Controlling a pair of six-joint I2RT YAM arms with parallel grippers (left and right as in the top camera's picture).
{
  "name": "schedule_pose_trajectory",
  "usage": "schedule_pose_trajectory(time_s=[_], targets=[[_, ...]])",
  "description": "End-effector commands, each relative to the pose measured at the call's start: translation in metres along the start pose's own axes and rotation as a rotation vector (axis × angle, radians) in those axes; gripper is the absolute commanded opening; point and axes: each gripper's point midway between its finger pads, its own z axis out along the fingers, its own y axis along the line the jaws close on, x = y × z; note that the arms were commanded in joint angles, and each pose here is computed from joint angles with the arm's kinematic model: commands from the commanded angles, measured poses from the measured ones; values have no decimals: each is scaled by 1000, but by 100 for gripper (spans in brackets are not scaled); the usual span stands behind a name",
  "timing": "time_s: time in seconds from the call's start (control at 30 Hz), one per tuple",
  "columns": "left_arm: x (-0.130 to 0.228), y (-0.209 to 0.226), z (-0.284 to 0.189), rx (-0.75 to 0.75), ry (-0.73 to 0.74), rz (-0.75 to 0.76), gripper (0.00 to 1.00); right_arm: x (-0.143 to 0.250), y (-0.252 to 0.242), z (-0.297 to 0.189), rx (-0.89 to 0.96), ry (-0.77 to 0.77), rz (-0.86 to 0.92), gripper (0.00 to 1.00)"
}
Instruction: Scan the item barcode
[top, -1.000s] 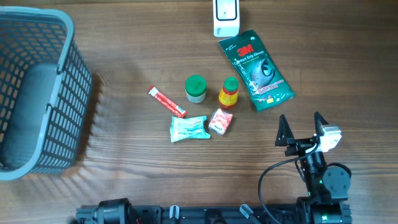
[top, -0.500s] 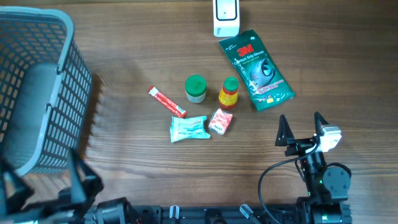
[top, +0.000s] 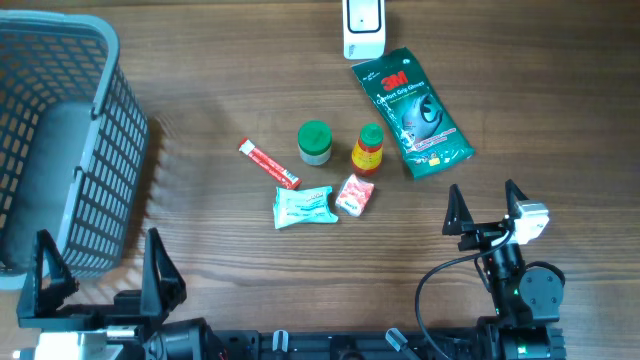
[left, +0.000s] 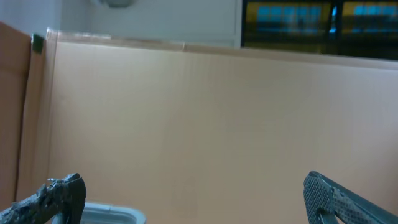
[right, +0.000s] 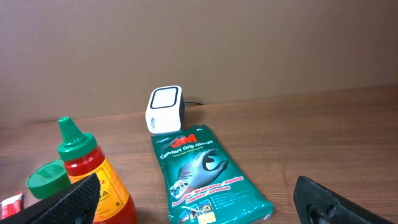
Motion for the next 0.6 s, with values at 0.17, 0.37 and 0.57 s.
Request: schedule_pose_trajectory(time_s=[0.17, 0.37, 0.57], targets=[[33, 3, 4, 1, 73, -22, 100, -1, -1, 0, 8, -5, -13, 100], [69, 6, 9, 5, 149, -35, 100, -1, -1, 0, 8, -5, -13, 100], [92, 8, 11, 0, 197, -39, 100, -1, -1, 0, 8, -4, -13, 100]])
